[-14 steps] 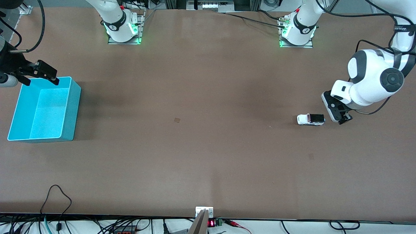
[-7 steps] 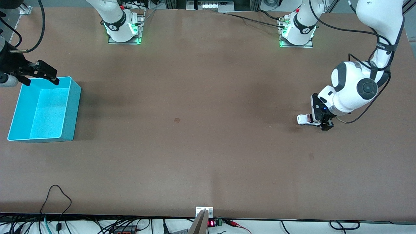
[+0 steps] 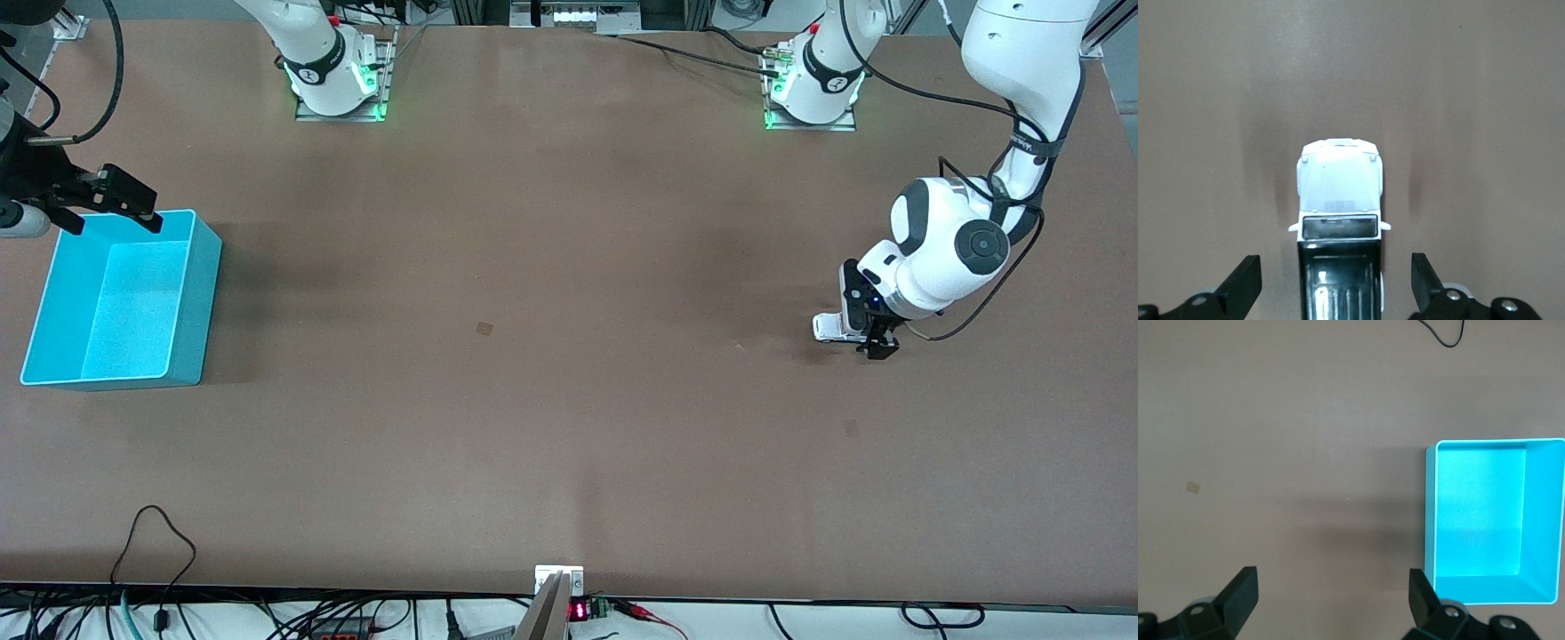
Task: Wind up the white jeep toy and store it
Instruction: 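Lower the left gripper onto the jeep and grip its roof, then press the jeep down against the table with the left gripper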
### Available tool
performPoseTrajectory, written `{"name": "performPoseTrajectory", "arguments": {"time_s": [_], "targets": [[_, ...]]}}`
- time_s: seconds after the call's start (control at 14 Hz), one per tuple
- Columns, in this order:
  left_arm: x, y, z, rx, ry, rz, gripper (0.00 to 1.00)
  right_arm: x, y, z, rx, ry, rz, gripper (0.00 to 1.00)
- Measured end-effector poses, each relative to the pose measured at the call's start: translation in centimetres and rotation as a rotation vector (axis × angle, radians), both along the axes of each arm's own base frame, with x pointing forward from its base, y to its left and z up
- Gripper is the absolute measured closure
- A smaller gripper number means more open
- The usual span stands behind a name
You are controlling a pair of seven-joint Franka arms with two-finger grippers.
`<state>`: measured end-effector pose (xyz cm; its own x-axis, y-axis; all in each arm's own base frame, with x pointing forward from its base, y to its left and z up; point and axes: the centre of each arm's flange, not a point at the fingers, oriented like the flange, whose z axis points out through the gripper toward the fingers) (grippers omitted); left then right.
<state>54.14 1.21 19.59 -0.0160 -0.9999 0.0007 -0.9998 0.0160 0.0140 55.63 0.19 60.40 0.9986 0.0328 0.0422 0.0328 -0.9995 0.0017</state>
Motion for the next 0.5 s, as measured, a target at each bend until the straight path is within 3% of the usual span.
{"name": "performPoseTrajectory", "arguments": {"time_s": [0.28,0.5], "targets": [[-0.27,-0.01,-0.5,0.0,0.004,-0.009,0.45,0.0,0.01,0.0,0.0,0.0,0.0,0.0],[-0.25,0.01,-0.49,-0.001,0.003,-0.032,0.49,0.0,0.03,-0.01,0.0,0.0,0.0,0.0]]}}
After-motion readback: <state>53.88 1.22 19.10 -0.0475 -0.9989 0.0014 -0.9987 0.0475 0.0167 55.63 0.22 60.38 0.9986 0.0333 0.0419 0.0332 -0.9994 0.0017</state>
